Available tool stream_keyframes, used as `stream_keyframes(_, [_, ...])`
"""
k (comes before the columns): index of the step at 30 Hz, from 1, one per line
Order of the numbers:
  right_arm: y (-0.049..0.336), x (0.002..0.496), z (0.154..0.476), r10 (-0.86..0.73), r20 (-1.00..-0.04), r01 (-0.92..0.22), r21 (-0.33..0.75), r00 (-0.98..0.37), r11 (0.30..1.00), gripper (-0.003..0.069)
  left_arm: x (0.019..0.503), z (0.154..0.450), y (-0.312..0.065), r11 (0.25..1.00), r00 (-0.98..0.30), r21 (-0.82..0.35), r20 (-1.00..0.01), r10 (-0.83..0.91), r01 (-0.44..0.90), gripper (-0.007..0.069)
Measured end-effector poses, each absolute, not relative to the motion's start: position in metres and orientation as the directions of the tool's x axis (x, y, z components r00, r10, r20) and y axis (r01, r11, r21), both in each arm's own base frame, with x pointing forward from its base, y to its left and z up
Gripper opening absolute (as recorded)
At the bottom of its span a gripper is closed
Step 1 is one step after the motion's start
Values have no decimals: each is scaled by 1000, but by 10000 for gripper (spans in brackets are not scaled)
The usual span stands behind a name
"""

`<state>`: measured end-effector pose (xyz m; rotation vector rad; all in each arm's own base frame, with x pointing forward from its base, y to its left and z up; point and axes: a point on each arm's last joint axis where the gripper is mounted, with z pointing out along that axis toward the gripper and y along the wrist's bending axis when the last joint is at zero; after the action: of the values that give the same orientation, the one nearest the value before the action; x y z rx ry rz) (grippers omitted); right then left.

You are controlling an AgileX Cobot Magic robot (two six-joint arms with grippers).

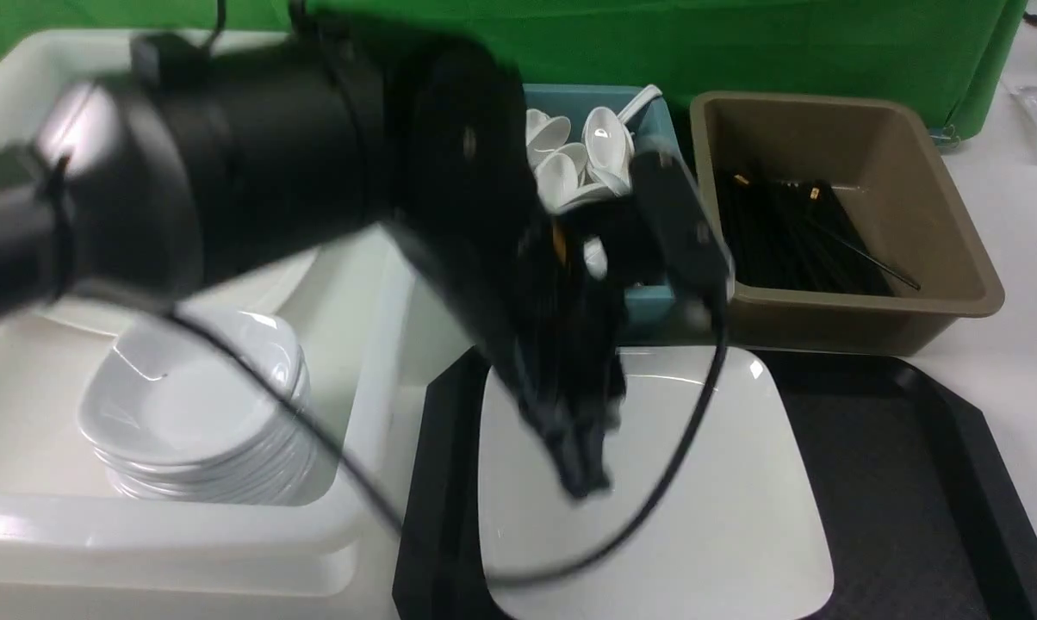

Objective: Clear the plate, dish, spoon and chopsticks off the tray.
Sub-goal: Use the left arm to grab a plate from the dinner plate

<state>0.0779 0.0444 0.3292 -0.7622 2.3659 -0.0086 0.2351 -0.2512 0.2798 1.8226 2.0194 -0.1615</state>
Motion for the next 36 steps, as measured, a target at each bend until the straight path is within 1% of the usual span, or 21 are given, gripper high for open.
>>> stream_keyframes(1, [44,78,329,-527,-578,-522,-194,-623,831,193,223,268,-248,80,-4,211,-337,941,974,25])
stream_keyframes(2, [44,78,329,-527,-578,-523,-194,-623,830,193,220,268,-248,71,8,222,-337,941,973,29])
stream_keyframes(3, [44,78,329,-529,-578,-524,-196,-621,829,195,208,254,-245,0,74,243,-295,953,970,43])
stream_keyframes(5, [44,78,329,-537,-577,-530,-202,-616,824,195,193,233,-240,-109,175,260,-245,954,959,88])
stream_keyframes(6, [45,78,329,-536,-579,-530,-201,-614,824,195,190,226,-240,-140,206,268,-239,949,953,120])
stream_keyframes(7, [45,78,330,-538,-581,-532,-202,-610,822,195,186,217,-239,-172,238,273,-229,944,946,174])
stream_keyframes(8, [45,78,330,-538,-583,-533,-202,-608,822,195,185,208,-236,-190,256,280,-219,942,941,235])
stream_keyframes(9, [45,79,330,-538,-585,-533,-203,-606,821,195,185,203,-235,-201,267,289,-212,940,936,279])
stream_keyframes(10, [45,79,330,-538,-588,-533,-203,-605,821,195,186,200,-234,-208,277,299,-208,938,931,314])
stream_keyframes(11, [45,79,330,-538,-587,-533,-203,-605,821,195,186,199,-234,-210,280,303,-209,937,930,323])
stream_keyframes(14, [45,79,330,-538,-587,-533,-203,-605,821,195,194,189,-233,-237,310,337,-182,933,911,438])
stream_keyframes(15, [45,79,330,-538,-588,-533,-203,-605,821,195,198,185,-232,-242,314,343,-172,934,908,464])
stream_keyframes(17, [45,79,330,-538,-588,-533,-203,-605,821,195,202,180,-232,-248,320,354,-163,933,902,482])
stream_keyframes(21, [45,79,330,-538,-588,-533,-203,-605,821,195,209,168,-235,-274,346,372,-142,927,887,482])
stream_keyframes(23, [45,79,330,-538,-588,-533,-203,-605,821,196,212,162,-237,-300,371,382,-124,920,874,462])
stream_keyframes(25, [45,79,330,-538,-588,-533,-203,-605,821,197,213,162,-238,-308,381,394,-122,916,866,447])
stream_keyframes(27, [45,79,330,-538,-587,-533,-202,-605,821,199,214,159,-239,-321,394,399,-114,912,859,401])
stream_keyframes(29, [45,79,330,-538,-587,-533,-202,-605,821,199,215,158,-239,-323,396,400,-113,911,858,377])
stream_keyframes(34, [45,79,330,-538,-587,-533,-202,-605,821,202,214,157,-240,-310,383,397,-117,916,864,254])
stream_keyframes(36, [45,79,330,-538,-587,-533,-202,-605,821,204,213,156,-242,-319,392,399,-116,913,860,237])
